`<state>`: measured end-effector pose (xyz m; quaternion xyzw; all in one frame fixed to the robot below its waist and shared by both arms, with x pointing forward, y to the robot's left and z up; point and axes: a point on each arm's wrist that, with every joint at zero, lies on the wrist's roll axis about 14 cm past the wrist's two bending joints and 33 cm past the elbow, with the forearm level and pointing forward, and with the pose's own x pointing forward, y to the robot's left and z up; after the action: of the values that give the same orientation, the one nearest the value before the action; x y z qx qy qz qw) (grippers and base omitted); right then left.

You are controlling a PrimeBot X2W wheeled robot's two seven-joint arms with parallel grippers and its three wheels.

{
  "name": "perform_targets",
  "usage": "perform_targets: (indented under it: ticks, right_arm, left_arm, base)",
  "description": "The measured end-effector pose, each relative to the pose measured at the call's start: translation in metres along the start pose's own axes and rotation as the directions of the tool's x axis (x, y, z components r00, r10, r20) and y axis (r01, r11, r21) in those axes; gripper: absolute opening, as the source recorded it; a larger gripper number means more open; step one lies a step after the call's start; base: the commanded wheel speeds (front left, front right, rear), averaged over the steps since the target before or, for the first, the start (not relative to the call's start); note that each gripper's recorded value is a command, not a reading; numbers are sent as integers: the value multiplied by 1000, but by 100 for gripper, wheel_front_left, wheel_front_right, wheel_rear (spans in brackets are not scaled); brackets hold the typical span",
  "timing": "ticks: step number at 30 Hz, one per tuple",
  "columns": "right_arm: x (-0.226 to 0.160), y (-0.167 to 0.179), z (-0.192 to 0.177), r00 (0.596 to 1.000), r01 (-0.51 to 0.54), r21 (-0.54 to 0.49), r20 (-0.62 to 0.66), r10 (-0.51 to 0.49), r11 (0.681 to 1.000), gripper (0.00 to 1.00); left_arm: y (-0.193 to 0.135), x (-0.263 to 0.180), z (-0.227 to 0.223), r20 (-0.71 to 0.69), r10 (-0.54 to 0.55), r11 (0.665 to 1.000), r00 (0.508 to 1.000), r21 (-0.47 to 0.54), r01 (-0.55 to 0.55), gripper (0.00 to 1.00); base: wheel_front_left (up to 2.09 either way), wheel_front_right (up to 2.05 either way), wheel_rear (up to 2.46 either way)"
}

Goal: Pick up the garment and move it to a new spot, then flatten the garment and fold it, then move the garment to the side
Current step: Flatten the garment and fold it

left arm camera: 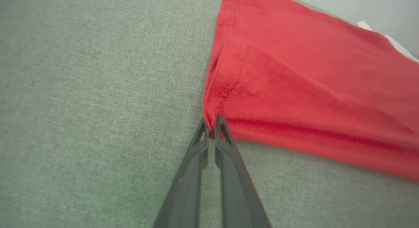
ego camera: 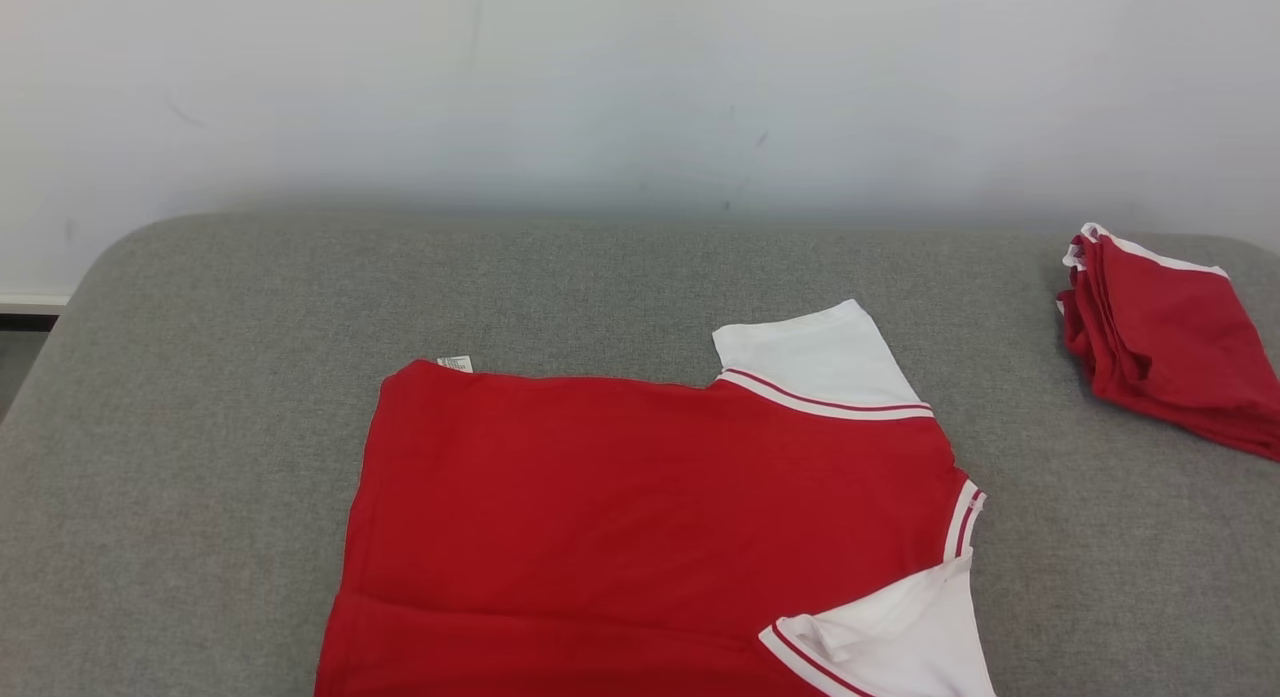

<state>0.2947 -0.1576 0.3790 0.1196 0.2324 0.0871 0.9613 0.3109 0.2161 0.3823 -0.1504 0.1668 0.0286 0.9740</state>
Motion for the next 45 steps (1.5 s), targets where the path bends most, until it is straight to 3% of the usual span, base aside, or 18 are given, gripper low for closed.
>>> perform_targets:
  ticks: [1,10,17,28,39,45]
  right_arm:
    - [0,0,1,1000,2,2,5,-3,1000,100]
    - [2,10,33,990,-18,-18,138,20,1000,100]
    - [9,26,74,948,-42,-7,316,42,999,100]
    - [8,22,93,917,0,4,399,-1,1000,100]
    - [6,27,90,918,0,-9,397,4,1000,100]
    - [24,36,119,892,-23,-46,449,41,999,100]
  left_arm:
    - [1,0,1,4,2,1000,1000,-2,-2,100]
    - [-2,-6,48,172,-2,1000,985,13,0,100]
    - [-17,-16,83,303,-25,999,953,46,12,100]
    - [-35,-24,102,367,-67,985,928,174,2,100]
    - [-31,-16,95,345,-48,989,937,148,-4,100]
    - [-41,20,113,359,-74,988,930,150,21,100]
  base:
    - [0,0,0]
    - [0,0,0]
    - [0,0,0]
    - [0,0,0]
    - [0,0,0]
    - [0,0,0]
